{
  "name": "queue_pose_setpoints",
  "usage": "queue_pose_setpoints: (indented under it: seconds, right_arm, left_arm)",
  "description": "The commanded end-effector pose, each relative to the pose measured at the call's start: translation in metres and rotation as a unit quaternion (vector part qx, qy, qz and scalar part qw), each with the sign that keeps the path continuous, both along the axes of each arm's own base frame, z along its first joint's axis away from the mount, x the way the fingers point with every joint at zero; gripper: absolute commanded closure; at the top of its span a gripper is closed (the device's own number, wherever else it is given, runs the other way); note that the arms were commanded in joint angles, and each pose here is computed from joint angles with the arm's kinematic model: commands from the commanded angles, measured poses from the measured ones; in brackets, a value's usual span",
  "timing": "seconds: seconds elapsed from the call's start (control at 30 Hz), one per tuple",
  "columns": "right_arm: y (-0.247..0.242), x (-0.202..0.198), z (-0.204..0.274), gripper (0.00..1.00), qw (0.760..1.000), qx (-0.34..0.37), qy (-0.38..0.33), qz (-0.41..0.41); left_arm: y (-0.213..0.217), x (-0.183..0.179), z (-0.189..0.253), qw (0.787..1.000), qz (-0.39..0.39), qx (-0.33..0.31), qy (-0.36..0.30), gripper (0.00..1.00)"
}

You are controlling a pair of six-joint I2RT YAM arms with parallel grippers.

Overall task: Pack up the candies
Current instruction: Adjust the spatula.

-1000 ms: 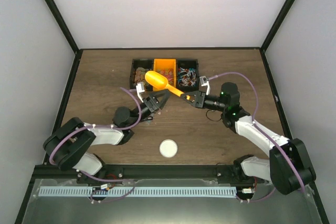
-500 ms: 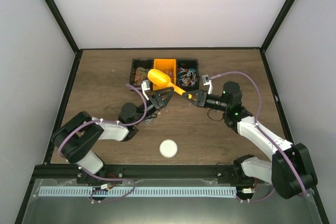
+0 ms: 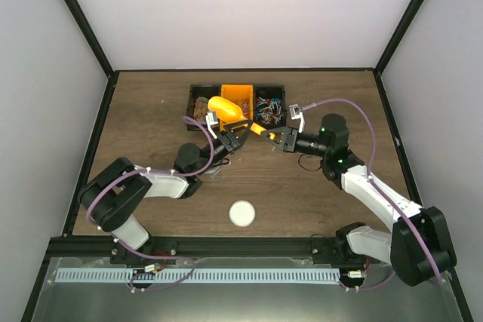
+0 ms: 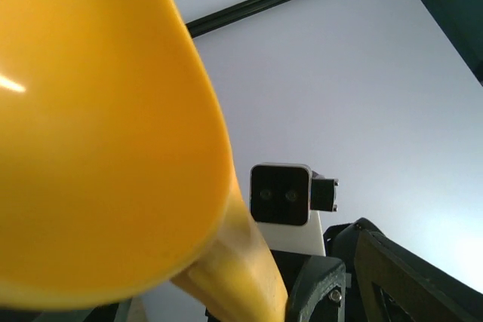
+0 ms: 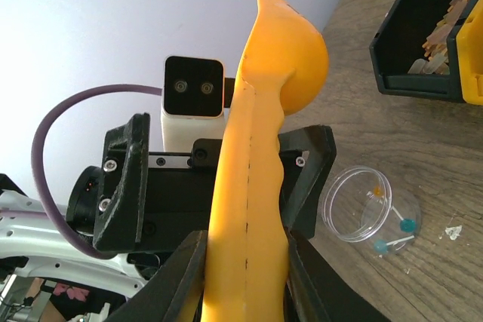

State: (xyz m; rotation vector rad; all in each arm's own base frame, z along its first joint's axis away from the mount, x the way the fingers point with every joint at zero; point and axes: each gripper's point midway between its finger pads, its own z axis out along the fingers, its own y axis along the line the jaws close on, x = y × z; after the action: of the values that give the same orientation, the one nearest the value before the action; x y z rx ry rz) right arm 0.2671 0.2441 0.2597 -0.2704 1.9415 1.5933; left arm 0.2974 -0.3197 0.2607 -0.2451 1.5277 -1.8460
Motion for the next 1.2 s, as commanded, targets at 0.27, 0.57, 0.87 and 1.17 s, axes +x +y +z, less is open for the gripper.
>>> queue_pose_setpoints:
  seconds: [0.27,0.57,0.87,1.17]
  right_arm:
    - [0.002,-0.010,0.012,0.97,0.999,0.006,-0.024,0.024]
    - [0.003,-0.009,0.013,0.89,0.999,0.014,-0.028,0.024]
    - [0.000,-0.007,0.017,0.63,0.998,0.026,-0.052,0.006]
    - [-0.008,-0.001,0.025,0.33,0.991,0.057,-0.118,-0.038]
  left_arm:
    - [-0.001,0.010,0.006,1.000,0.015,-0.012,-0.007,0.56]
    - [0.001,0.012,0.005,0.999,0.016,-0.031,0.006,0.70]
    - [0.014,0.013,-0.002,0.997,0.035,-0.060,0.040,0.70]
    - [0.024,0.010,0.010,0.993,0.051,-0.097,0.045,0.70]
